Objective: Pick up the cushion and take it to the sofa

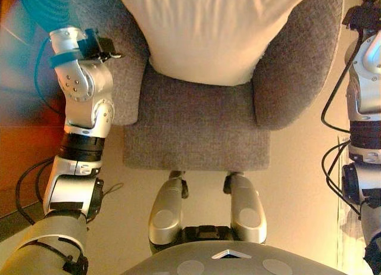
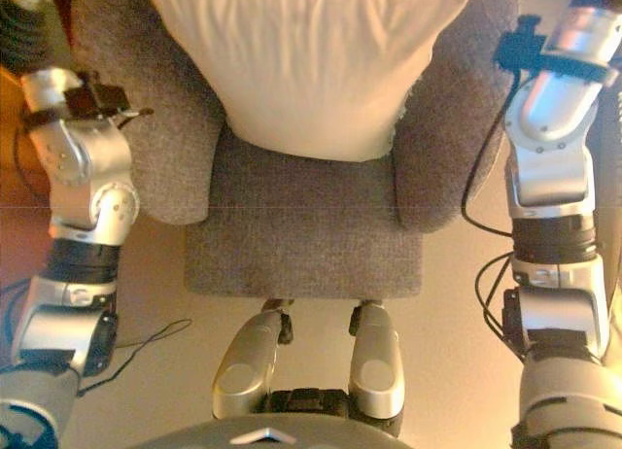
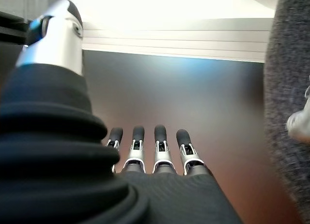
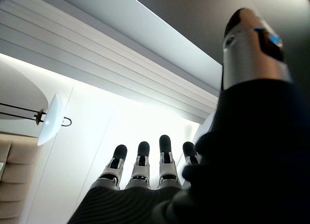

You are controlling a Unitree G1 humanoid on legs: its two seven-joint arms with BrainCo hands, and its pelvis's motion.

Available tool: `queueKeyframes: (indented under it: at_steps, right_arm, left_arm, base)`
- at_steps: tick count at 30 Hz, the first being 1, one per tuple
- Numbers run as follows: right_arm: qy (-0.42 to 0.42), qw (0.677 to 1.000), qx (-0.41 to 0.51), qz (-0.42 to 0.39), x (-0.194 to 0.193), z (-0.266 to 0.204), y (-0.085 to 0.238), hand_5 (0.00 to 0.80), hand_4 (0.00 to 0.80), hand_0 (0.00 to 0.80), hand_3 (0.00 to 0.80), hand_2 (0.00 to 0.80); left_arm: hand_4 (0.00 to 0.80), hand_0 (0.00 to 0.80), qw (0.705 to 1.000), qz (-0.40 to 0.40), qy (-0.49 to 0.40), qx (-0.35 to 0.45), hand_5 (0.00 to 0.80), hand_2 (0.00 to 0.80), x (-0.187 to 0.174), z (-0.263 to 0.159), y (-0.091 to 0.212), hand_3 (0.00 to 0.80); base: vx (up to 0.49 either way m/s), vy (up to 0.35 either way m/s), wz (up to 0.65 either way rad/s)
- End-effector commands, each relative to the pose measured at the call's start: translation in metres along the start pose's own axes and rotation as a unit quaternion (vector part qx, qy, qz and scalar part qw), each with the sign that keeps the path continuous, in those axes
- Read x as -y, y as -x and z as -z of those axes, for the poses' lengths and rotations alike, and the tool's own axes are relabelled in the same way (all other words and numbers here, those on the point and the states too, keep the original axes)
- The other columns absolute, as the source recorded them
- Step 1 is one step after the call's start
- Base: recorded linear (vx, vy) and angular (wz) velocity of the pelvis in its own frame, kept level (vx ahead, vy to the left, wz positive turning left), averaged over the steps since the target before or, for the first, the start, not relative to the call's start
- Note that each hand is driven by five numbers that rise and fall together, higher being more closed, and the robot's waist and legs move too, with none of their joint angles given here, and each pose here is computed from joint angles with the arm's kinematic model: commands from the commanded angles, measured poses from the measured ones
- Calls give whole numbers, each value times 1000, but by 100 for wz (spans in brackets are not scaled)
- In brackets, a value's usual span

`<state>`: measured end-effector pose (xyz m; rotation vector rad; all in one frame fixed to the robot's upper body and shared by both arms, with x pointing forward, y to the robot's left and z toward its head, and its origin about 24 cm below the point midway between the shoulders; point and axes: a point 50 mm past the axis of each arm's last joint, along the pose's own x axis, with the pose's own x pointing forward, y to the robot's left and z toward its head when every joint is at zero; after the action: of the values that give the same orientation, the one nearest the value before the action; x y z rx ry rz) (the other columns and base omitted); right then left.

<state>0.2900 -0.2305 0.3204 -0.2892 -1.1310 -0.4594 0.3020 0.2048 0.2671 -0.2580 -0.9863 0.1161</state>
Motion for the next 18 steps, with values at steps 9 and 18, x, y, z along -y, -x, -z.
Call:
queueKeyframes:
  at_steps: [9,18]
  right_arm:
    - [8,999,-38,-29,13,15,37,0,0,0,0,0]
    - [101,981,-167,-7,64,45,109,0,0,0,0,0]
  left_arm:
    - [0,0,998,-5,-26,-61,0,0,-23,13,34,0]
    - [0,0,979,-94,-97,-155,0,0,-76,22,101,0]
  base:
    - [48,1,6]
    - [23,-2,1]
